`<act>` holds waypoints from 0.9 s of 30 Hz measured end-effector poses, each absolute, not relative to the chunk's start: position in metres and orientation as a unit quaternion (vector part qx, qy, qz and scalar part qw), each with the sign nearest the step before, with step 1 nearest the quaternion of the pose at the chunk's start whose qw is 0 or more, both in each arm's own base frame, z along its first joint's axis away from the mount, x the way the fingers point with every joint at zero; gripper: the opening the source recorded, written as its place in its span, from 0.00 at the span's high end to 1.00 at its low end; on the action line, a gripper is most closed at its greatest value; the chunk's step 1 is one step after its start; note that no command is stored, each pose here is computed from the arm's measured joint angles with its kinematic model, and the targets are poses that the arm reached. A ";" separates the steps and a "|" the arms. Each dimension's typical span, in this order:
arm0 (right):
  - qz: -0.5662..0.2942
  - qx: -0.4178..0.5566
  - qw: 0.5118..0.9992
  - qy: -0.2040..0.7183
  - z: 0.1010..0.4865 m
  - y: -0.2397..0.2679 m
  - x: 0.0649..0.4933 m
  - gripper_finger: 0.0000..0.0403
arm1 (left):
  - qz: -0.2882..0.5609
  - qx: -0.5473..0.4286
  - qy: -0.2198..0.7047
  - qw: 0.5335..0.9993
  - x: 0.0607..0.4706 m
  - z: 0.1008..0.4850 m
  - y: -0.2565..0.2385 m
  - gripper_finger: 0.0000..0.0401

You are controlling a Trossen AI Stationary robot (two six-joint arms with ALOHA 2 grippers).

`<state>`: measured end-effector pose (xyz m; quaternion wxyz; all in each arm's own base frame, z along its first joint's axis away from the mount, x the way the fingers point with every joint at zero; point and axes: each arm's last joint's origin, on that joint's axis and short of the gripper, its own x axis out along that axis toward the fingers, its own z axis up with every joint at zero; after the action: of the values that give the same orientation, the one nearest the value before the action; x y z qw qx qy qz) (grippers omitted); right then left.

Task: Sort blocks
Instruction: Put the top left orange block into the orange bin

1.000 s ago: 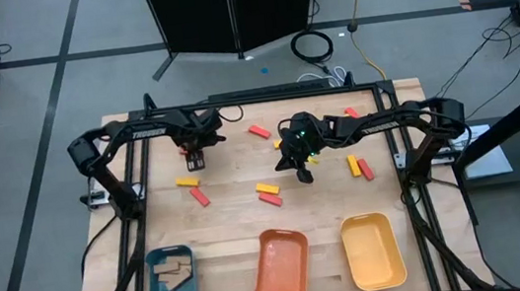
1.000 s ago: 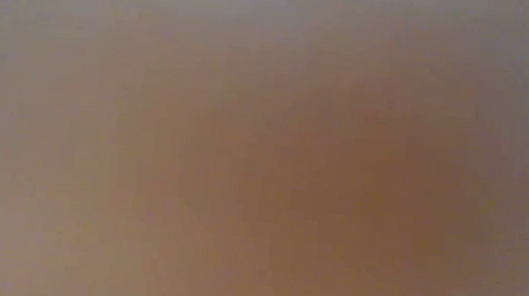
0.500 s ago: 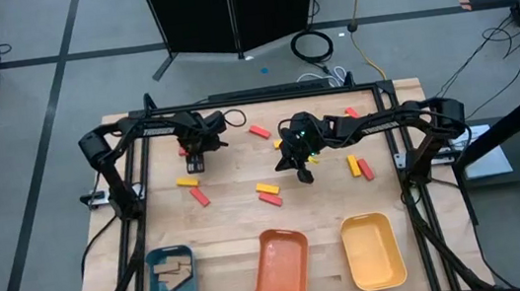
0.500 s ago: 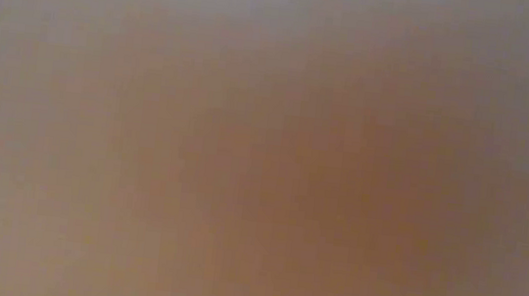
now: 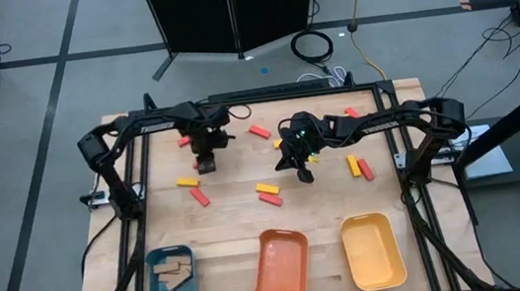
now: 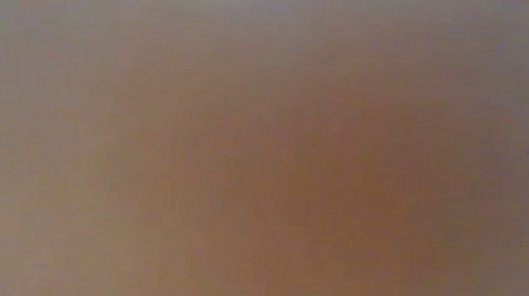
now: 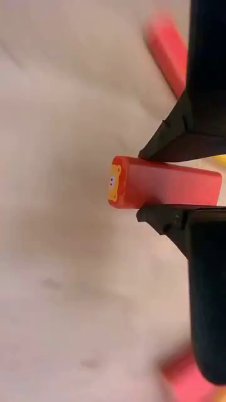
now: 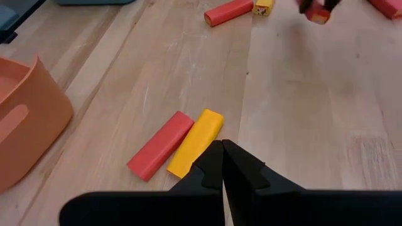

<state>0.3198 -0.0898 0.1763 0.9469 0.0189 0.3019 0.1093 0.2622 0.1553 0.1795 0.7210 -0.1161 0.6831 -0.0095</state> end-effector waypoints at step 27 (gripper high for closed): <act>0.087 0.047 0.944 0.316 0.175 -0.100 0.315 1.00 | 0.044 0.057 0.489 0.869 0.309 0.232 0.126 0.78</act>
<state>0.3147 -0.0996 0.1750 0.9437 0.0472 0.3157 0.0874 0.3086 0.1260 0.2322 0.8692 0.0565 0.4894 0.0435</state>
